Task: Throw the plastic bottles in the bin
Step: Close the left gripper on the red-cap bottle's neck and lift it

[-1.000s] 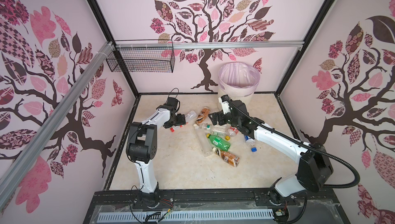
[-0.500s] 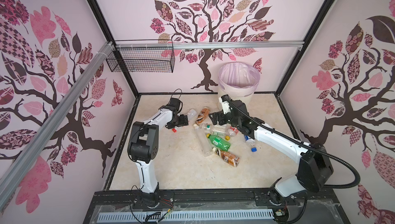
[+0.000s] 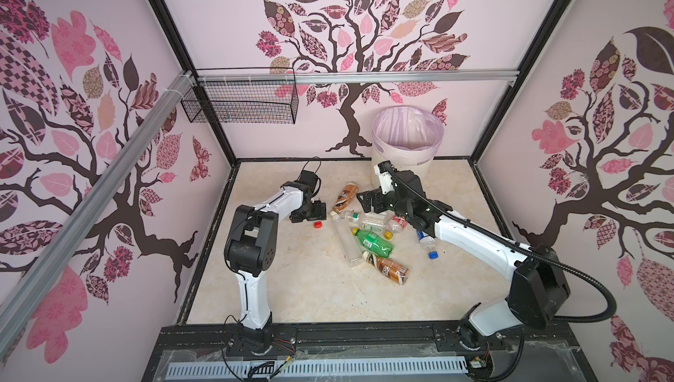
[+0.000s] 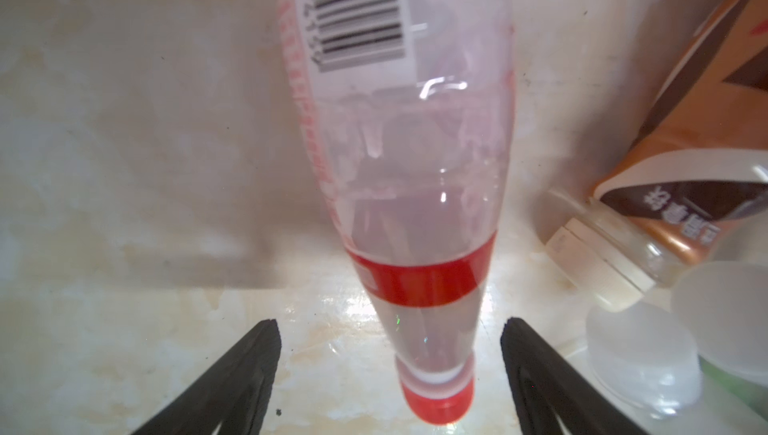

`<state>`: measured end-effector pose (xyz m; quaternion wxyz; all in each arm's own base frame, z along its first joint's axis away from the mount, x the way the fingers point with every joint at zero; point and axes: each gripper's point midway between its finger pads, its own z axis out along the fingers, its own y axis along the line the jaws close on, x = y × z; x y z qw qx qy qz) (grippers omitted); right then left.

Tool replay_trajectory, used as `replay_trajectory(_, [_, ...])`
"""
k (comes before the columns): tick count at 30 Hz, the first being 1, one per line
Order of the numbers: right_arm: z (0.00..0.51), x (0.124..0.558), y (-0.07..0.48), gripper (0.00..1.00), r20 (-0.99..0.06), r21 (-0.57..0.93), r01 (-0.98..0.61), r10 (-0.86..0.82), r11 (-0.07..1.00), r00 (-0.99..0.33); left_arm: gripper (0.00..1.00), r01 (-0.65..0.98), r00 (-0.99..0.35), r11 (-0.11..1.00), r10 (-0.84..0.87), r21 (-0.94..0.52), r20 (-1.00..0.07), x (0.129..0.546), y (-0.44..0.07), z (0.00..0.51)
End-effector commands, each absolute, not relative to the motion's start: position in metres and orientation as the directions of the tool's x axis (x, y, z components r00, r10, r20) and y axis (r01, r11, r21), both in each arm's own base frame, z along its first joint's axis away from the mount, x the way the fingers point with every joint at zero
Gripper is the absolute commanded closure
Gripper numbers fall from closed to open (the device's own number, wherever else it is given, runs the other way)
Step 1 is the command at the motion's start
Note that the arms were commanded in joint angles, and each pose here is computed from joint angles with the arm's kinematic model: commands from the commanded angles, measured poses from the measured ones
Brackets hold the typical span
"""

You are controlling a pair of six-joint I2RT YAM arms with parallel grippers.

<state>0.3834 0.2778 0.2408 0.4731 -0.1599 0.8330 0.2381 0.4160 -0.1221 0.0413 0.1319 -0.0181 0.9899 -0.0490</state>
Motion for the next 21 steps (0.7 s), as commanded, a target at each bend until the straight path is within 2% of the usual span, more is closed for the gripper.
replay_trajectory(1, [0.257,0.378,0.273,0.01,-0.883,0.238,-0.497,-0.026,0.835,-0.468,0.17,-0.046,-0.956,0.993,-0.077,-0.113,-0.285,0.429,-0.118,0.048])
replay_trajectory(8, [0.257,0.378,0.273,0.01,-0.883,0.239,-0.495,-0.024,0.836,-0.468,0.28,-0.069,-0.959,0.984,-0.111,-0.164,-0.262,0.430,-0.120,0.041])
replay_trajectory(15, [0.256,0.378,0.273,0.01,-0.883,0.241,-0.498,-0.025,0.833,-0.468,0.31,-0.077,-0.966,0.983,-0.115,-0.164,-0.233,0.428,-0.120,0.031])
replay_trajectory(21, [0.255,0.378,0.273,0.00,-0.883,0.242,-0.498,-0.024,0.833,-0.468,0.41,-0.081,-0.966,0.982,-0.120,-0.173,-0.227,0.428,-0.121,0.028])
